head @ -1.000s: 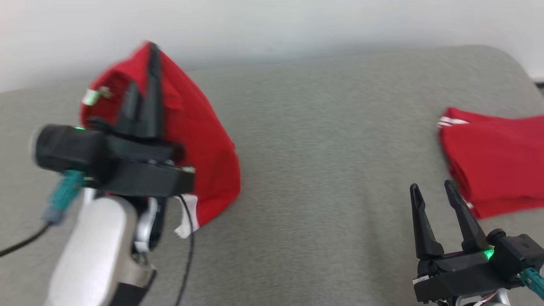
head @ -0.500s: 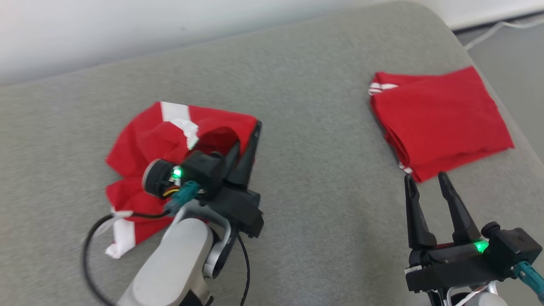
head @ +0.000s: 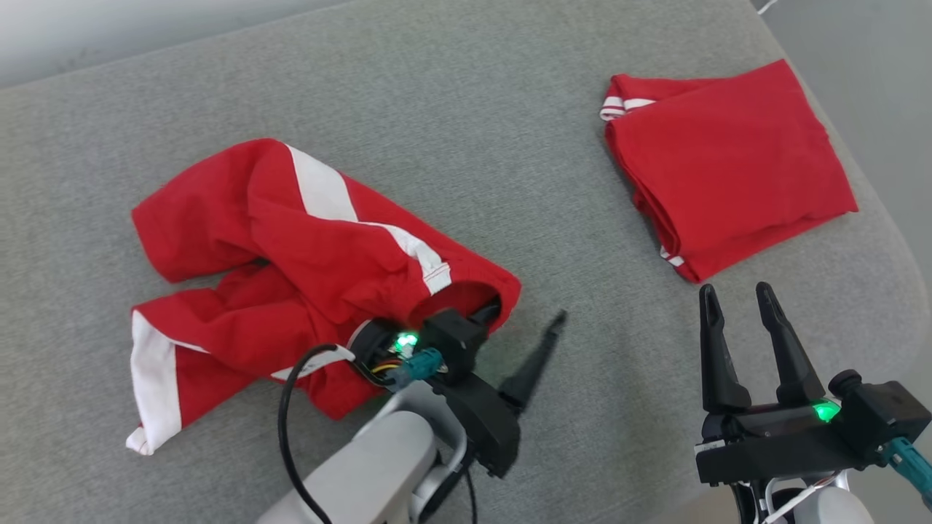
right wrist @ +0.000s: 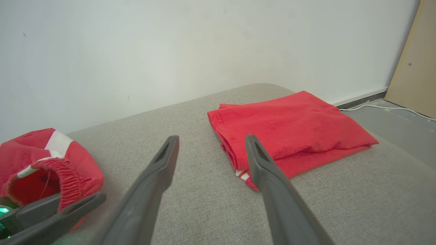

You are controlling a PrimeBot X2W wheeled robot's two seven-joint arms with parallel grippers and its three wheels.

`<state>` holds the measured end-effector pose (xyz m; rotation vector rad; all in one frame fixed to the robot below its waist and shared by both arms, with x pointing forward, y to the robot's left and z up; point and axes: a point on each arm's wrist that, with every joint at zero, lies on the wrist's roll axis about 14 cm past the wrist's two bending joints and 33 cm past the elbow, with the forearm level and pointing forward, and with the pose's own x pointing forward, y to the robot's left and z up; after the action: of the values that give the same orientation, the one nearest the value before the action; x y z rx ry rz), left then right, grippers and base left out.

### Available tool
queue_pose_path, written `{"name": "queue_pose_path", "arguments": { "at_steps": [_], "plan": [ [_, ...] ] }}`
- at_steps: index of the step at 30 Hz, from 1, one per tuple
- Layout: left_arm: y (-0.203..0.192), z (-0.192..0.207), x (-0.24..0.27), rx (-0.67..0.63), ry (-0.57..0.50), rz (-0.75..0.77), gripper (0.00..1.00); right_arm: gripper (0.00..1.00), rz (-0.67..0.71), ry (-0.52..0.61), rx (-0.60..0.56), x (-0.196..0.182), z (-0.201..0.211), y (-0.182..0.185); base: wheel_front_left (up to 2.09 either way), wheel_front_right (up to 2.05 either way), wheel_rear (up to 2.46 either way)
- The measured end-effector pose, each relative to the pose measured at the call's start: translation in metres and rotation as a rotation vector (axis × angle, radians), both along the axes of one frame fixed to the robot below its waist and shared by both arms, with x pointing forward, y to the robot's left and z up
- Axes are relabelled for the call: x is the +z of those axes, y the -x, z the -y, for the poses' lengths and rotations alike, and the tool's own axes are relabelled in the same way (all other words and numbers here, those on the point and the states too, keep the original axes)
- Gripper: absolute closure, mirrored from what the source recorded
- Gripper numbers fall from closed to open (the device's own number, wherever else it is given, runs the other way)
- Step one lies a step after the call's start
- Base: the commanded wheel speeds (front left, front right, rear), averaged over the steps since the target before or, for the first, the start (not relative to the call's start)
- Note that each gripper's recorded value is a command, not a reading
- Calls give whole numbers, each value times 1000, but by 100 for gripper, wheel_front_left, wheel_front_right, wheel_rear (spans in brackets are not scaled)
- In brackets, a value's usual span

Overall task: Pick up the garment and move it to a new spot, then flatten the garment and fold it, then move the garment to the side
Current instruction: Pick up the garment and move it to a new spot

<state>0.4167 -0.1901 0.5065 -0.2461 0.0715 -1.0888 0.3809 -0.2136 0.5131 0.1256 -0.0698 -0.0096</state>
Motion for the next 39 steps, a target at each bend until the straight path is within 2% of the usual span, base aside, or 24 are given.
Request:
{"name": "queue_pose_path", "arguments": {
  "at_steps": [5, 10, 16, 18, 21, 26, 33, 39],
  "plan": [
    [12, -1, 19, -16, 66, 9, 0, 0, 14, 2, 19, 3, -4, -6, 0, 0, 0],
    [11, -14, 41, 37, 114, 39, 0, 0, 33, 4, 50, 9, -10, -12, 0, 0, 0],
    [10, -39, 29, 79, 65, -27, 0, 0, 38, 0, 93, 12, -22, -17, 0, 0, 0],
    [13, -47, 20, 80, 16, -38, 0, 0, 50, -2, 109, 17, -27, -19, 0, 0, 0],
    [12, -59, 25, 123, 16, -21, 0, 0, 67, -4, 124, 23, -32, -19, 0, 0, 0],
    [-12, -102, 48, 319, 73, 45, 0, 0, 76, -4, 132, 27, -35, -16, 0, 0, 0],
    [-48, -199, 99, 671, 194, 147, 0, 0, 80, 10, 183, 32, -48, -18, 0, 0, 0],
    [-50, -280, 126, 933, 262, 226, 0, 0, 97, 16, 237, 40, -63, -18, 0, 0, 0]
  ]
}}
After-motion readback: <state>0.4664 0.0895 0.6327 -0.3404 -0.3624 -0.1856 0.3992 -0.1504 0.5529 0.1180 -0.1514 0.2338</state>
